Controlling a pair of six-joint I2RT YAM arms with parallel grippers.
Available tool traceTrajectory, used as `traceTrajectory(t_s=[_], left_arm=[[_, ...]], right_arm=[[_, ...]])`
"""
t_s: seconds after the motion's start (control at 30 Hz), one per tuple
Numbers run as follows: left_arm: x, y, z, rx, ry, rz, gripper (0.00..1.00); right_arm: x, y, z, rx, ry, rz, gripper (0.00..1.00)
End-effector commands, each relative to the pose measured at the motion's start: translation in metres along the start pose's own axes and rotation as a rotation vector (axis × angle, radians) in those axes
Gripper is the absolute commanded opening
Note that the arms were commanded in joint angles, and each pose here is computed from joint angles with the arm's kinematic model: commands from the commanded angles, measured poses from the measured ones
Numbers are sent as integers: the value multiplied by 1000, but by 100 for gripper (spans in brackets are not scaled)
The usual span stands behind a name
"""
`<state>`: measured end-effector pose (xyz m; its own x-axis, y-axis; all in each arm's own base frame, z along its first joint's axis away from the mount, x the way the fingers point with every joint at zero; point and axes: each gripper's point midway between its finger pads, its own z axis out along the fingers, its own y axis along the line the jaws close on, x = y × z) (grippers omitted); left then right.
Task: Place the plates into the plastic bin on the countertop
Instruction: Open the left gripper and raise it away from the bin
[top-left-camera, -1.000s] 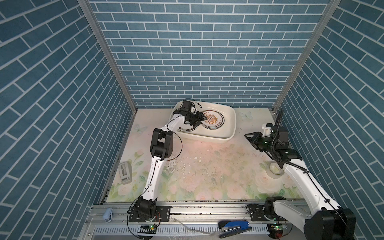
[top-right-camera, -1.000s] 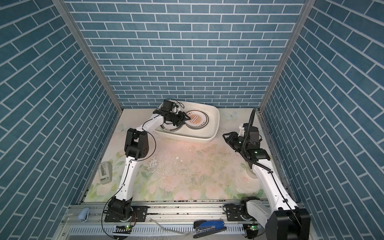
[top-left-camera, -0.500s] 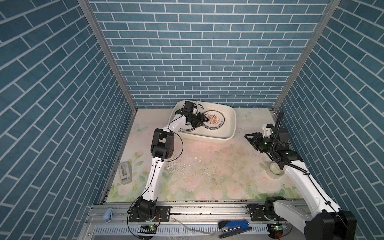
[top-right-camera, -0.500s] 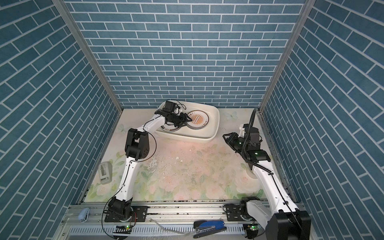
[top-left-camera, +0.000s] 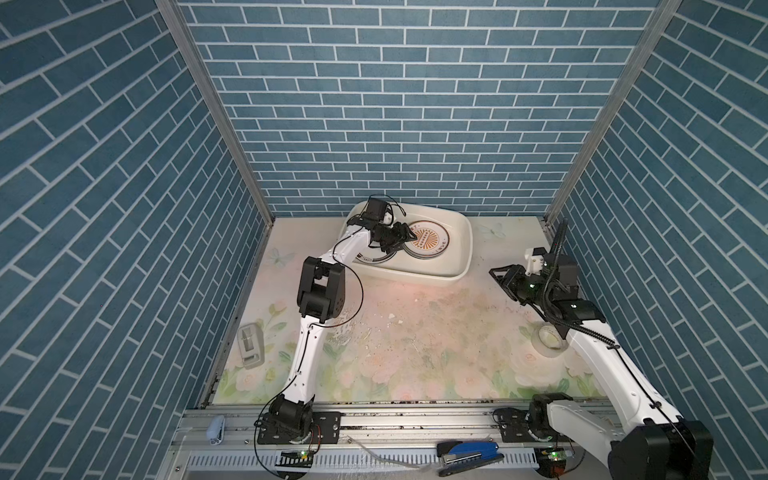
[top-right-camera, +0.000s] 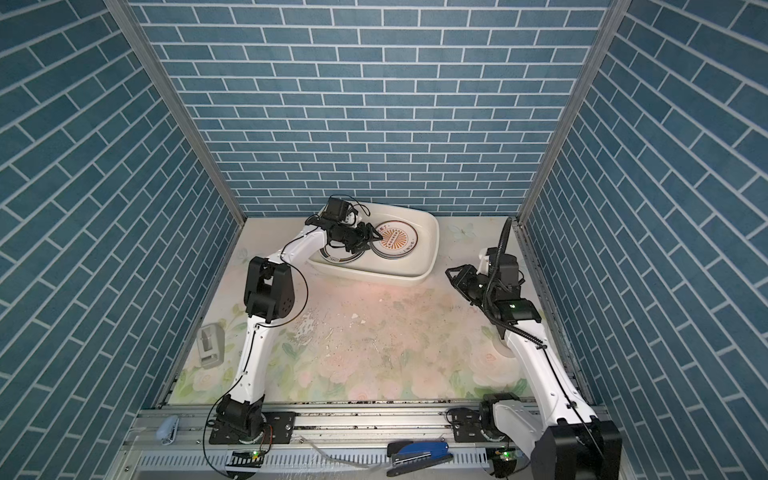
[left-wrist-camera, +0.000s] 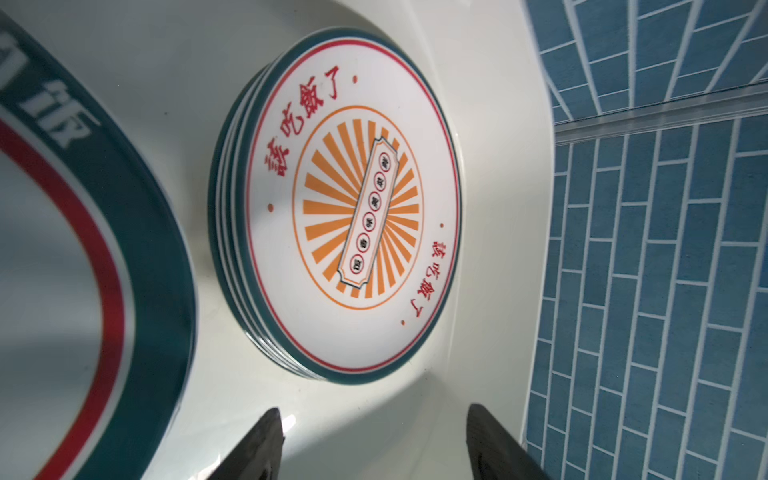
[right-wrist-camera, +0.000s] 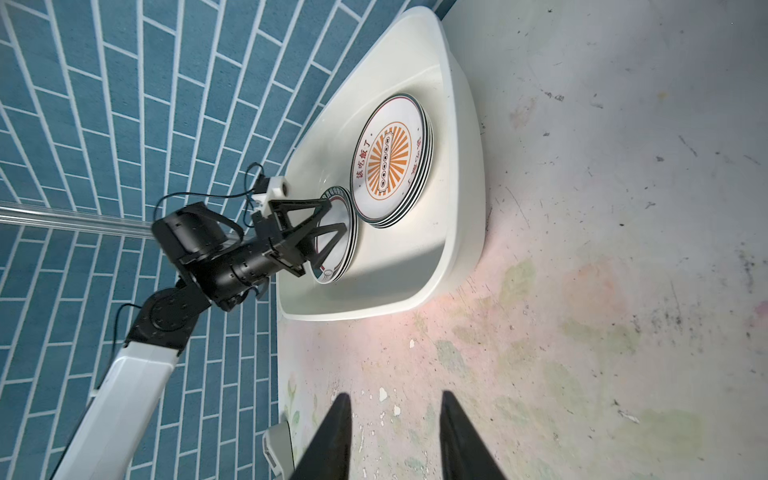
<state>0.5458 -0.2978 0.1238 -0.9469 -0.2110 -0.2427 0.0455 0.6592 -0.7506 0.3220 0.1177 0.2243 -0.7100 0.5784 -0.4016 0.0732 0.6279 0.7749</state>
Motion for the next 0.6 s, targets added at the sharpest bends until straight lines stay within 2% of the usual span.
traceTrajectory(t_s=[0.0,0.1,0.27,0.37,0.5,0.57], left_arm=[[-5,-39,-38,19,-48,69,74],[-7,-59,-65,16,-85,125,76],[-5,-83,-122,-87,-152,370,82],[-2,-80,-156,-208,-181,500,87],[5,-65,-198,-359,-245,608,95],[11,-48,-218,-438,-272,628,98]], right_arm=[[-20,10,-2,16,-41,-77,39],[-38,6,-1,67,-87,-119,48],[-72,-9,1,190,-175,-210,67],[-88,-11,2,233,-205,-284,71],[-99,-15,4,258,-250,-386,77],[-105,-18,3,264,-310,-443,98]])
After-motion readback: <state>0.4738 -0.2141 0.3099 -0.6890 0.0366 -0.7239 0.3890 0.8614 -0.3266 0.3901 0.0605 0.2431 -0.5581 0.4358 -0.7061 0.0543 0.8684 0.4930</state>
